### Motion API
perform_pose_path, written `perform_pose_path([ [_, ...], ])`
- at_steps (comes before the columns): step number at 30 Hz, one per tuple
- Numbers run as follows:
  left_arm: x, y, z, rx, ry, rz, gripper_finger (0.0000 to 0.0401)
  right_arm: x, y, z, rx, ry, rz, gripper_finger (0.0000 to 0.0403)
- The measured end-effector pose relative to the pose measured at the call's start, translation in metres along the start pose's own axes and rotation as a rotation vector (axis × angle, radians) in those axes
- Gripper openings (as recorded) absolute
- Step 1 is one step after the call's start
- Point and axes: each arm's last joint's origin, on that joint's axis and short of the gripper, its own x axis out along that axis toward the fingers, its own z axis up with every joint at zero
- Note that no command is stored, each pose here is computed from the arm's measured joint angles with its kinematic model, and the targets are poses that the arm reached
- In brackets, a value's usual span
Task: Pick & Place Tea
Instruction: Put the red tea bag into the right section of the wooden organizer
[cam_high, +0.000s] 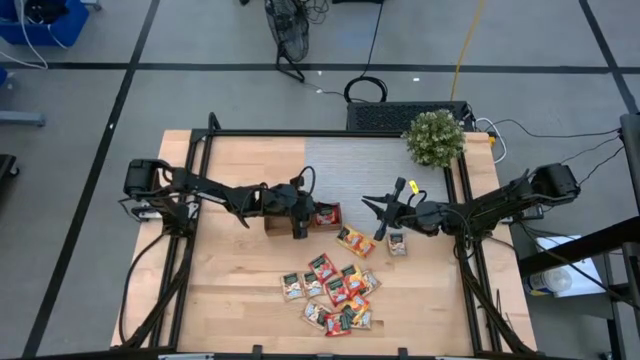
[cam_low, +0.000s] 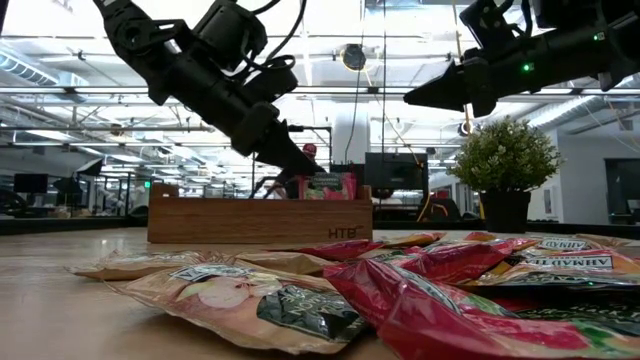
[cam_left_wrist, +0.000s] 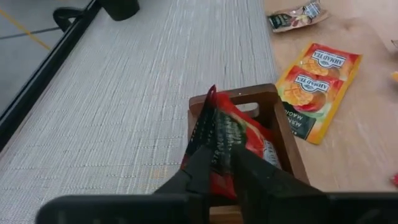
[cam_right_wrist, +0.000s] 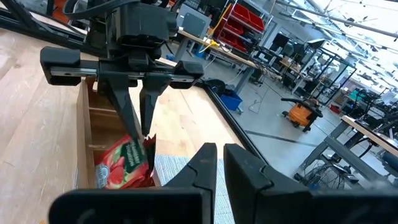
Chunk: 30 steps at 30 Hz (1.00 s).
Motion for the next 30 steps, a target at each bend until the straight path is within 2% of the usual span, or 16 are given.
perform_pose_path([
  [6, -0.004, 0.003, 0.004, 0.001, -0.010, 0.083, 0.0113, 0.000, 0.000, 0.000, 0.021, 0.000, 0.000, 0.0018],
  [11, -0.018, 0.005, 0.018, -0.005, -0.066, 0.131, 0.0138, 0.000, 0.001, -0.002, 0.012, 0.015, 0.015, 0.0018],
  [16, -0.046, 0.003, 0.041, -0.047, -0.183, 0.112, 0.0160, 0.000, 0.006, -0.003, -0.005, -0.001, 0.143, 0.0018],
  [19, -0.064, 0.003, 0.054, -0.109, -0.264, 0.030, 0.0178, -0.001, 0.009, -0.003, -0.019, -0.031, 0.246, 0.0022],
  [22, -0.076, 0.005, 0.059, -0.141, -0.287, -0.022, 0.0200, -0.003, 0.013, -0.002, -0.022, -0.073, 0.372, 0.0046],
  [24, -0.078, 0.005, 0.058, -0.144, -0.276, -0.022, 0.0214, -0.004, 0.016, 0.000, 0.004, -0.073, 0.414, 0.0074],
  [30, -0.078, 0.006, 0.056, -0.143, -0.252, 0.004, 0.0243, 0.001, 0.048, 0.017, -0.088, 0.075, 0.550, 0.0168],
])
